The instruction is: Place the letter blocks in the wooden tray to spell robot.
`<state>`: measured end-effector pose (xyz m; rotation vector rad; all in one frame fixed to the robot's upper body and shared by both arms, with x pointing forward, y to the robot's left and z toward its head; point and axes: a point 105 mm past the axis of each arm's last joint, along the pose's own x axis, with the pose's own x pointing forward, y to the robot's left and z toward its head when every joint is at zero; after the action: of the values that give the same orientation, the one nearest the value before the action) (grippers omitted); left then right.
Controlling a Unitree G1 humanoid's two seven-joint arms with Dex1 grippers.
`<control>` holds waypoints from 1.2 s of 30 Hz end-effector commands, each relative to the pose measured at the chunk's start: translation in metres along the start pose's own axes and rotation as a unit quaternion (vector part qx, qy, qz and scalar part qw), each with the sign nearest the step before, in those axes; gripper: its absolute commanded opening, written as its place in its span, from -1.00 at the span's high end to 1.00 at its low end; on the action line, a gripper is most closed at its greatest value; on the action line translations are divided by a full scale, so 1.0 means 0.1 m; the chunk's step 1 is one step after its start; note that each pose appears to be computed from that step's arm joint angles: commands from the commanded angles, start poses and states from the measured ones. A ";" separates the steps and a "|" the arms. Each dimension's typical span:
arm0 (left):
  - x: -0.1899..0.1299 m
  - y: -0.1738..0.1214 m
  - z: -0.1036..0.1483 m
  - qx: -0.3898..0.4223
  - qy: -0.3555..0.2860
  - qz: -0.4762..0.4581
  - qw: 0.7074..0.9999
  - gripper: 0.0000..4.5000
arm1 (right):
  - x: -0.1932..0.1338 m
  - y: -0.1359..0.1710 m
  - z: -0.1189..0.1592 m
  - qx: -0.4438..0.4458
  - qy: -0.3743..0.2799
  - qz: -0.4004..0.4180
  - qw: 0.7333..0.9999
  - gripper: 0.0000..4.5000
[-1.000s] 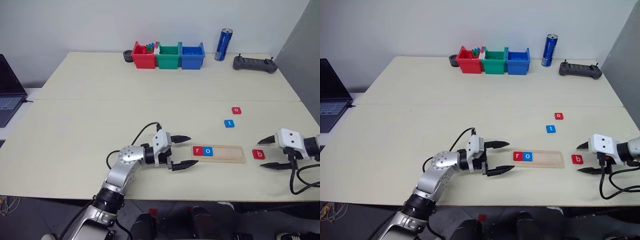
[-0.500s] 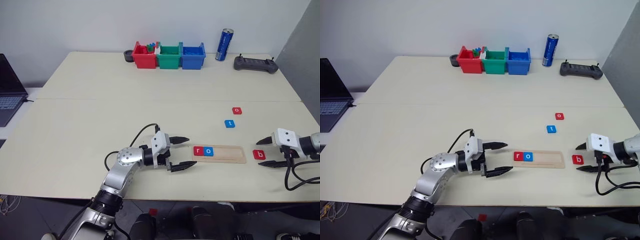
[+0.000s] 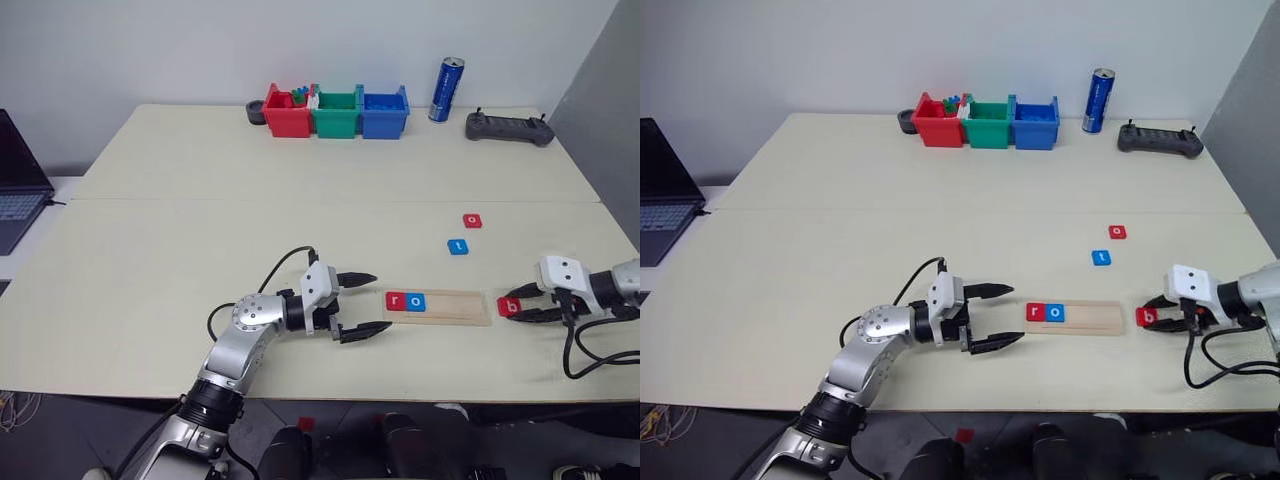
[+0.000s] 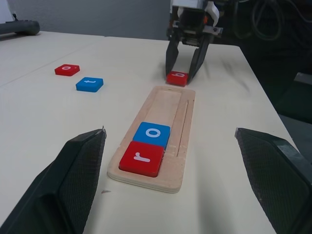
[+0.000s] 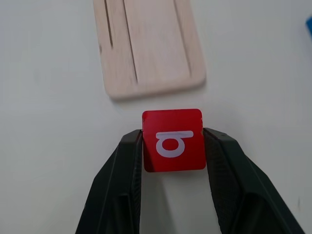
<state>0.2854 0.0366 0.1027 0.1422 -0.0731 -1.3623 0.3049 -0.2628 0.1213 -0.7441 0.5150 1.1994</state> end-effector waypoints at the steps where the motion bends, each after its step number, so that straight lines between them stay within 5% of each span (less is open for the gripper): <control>1: 0.01 -0.01 0.13 0.018 -0.019 -0.007 1.000 -1.00 | -0.03 -0.06 0.40 -0.018 -0.050 -0.018 0.998 0.35; 7: 0.01 0.01 0.14 0.022 -0.019 -0.009 1.000 -1.00 | 0.33 0.13 0.76 -0.032 -0.099 -0.006 0.995 0.35; 36: -0.01 0.07 0.14 0.030 -0.014 -0.011 0.999 -1.00 | 0.52 0.10 0.56 -0.034 -0.043 -0.006 0.998 0.35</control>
<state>0.2891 0.0376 0.1069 0.1694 -0.0809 -1.3819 0.3063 -0.1843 0.1096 -0.7089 0.4254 1.2382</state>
